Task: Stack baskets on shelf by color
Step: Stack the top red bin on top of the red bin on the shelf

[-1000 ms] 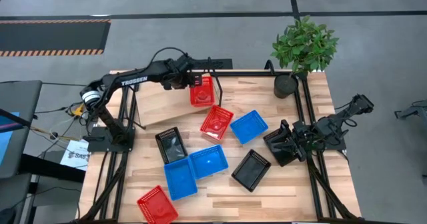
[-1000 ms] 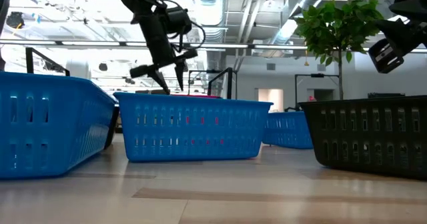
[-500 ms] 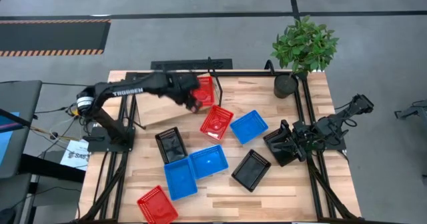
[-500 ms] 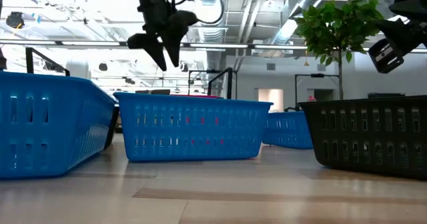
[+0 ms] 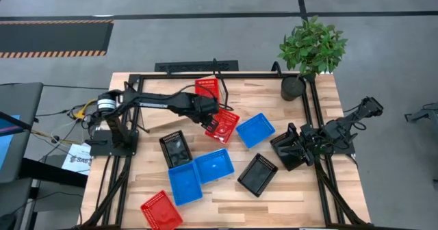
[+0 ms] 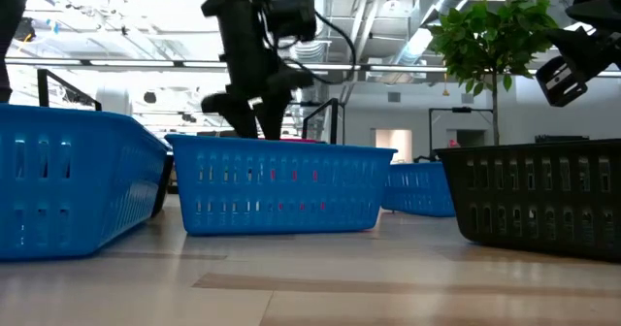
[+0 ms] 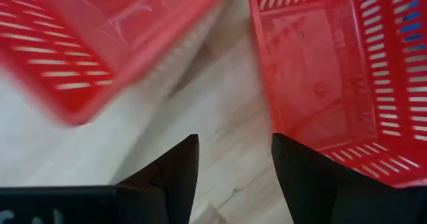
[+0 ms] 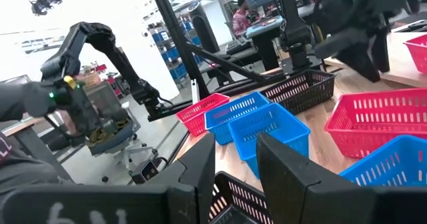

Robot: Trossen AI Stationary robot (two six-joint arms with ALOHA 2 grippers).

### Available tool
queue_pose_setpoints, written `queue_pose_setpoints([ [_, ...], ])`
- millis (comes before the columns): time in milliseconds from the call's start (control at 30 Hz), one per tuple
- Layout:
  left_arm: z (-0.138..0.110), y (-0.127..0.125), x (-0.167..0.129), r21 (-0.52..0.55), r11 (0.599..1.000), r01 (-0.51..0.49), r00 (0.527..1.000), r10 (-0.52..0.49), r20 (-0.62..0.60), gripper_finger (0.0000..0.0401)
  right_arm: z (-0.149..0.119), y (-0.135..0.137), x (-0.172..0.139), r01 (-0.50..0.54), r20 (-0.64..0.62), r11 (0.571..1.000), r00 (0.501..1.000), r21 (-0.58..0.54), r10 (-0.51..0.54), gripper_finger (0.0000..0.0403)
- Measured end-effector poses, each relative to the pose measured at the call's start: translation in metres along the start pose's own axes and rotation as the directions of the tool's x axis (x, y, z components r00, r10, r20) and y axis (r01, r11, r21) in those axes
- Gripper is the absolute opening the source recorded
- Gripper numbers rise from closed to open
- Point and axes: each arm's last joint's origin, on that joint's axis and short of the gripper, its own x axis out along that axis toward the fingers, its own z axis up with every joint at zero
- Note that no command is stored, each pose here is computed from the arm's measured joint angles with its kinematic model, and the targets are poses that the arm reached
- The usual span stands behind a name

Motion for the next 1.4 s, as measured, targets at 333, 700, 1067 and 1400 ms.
queue_pose_setpoints([
  [333,-0.003,-0.010,0.022,0.014,1.000,0.011,0.999,-0.010,-0.030,0.0176,0.000,0.000,0.000,0.000,0.000,1.000,1.000,0.002,0.000,0.0134],
  [700,-0.003,-0.011,0.016,-0.056,0.997,0.047,0.998,-0.049,-0.036,0.0176,-0.001,0.000,0.000,0.002,-0.005,1.000,1.000,0.010,-0.002,0.0134],
  [1067,0.000,-0.017,0.010,-0.102,0.985,0.141,0.989,-0.144,-0.024,0.0176,-0.001,0.000,0.000,0.004,-0.010,1.000,1.000,0.009,-0.004,0.0133],
  [1400,0.001,-0.018,0.014,-0.122,0.983,0.137,0.990,-0.139,-0.004,0.0176,-0.001,-0.001,0.000,0.005,-0.012,1.000,1.000,0.007,-0.005,0.0134],
])
